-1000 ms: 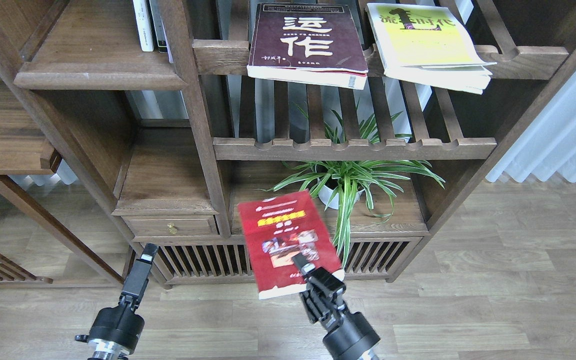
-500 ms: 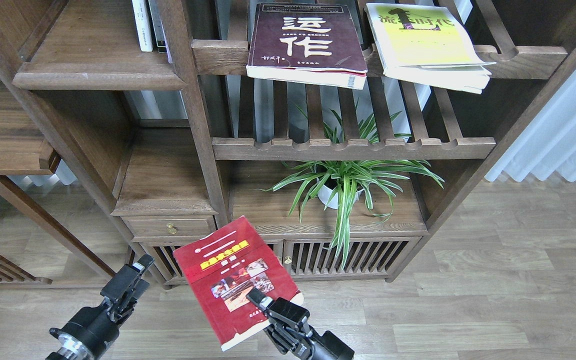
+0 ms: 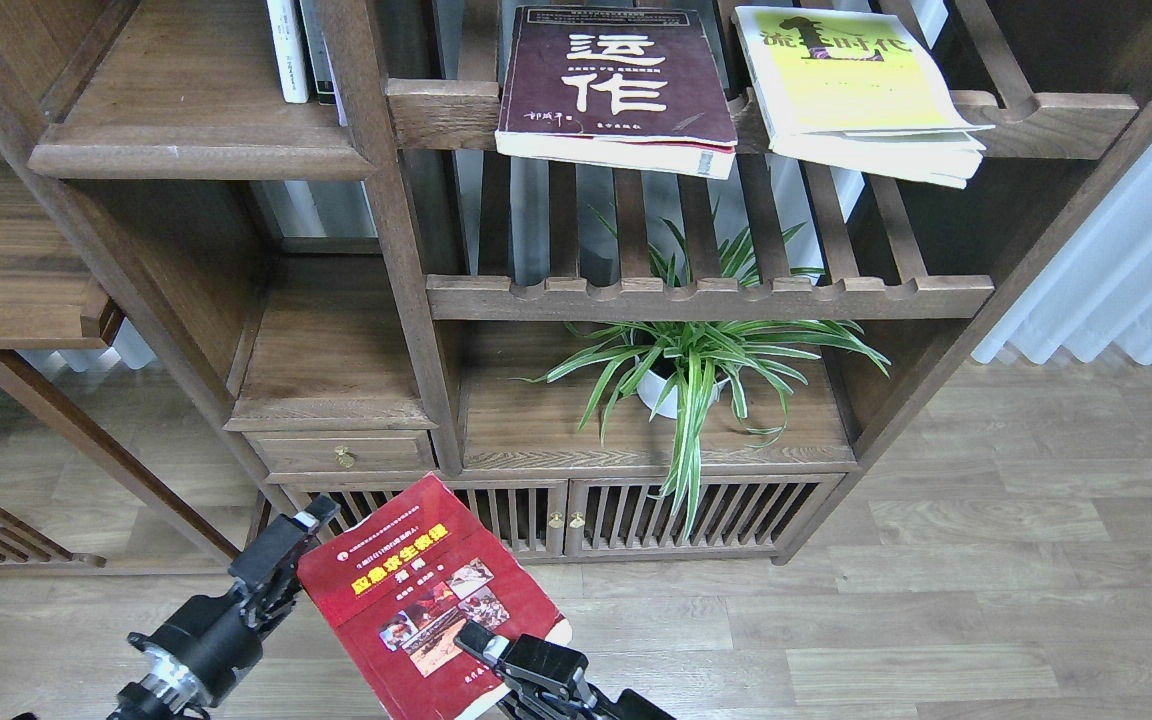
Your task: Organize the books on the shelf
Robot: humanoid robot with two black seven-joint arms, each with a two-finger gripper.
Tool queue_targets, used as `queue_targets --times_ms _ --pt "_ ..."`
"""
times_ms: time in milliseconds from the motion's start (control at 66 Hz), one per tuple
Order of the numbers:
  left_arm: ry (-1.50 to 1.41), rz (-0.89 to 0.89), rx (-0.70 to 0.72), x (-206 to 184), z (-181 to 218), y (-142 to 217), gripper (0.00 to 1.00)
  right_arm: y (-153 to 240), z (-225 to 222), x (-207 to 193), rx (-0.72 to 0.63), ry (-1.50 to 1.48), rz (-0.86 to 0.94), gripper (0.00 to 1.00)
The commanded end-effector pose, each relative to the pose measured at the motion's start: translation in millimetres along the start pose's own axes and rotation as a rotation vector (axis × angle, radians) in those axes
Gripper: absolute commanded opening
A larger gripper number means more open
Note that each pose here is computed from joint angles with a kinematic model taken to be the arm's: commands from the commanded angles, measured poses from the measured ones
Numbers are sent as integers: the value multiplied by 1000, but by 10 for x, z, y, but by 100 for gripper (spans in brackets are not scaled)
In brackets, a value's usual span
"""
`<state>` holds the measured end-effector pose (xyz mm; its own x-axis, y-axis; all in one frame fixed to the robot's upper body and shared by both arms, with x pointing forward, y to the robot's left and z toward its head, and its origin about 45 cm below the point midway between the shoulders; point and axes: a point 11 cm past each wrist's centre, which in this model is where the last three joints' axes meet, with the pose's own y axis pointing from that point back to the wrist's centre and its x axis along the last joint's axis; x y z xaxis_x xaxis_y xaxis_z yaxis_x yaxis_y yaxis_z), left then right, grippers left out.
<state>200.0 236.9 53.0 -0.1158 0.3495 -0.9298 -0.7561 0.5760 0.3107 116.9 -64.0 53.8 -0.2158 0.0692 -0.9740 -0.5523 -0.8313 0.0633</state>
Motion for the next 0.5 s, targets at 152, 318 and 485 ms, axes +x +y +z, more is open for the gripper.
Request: queue_targets --times_ms 152,318,485 --pt "10 -23 47 -45 -225 -91 100 -3 -14 74 -18 12 28 5" --pt "20 -4 67 15 -326 -41 100 -23 -54 49 -9 8 20 5" --pt "24 -2 75 23 -362 -36 100 -43 -74 28 -6 3 13 5"
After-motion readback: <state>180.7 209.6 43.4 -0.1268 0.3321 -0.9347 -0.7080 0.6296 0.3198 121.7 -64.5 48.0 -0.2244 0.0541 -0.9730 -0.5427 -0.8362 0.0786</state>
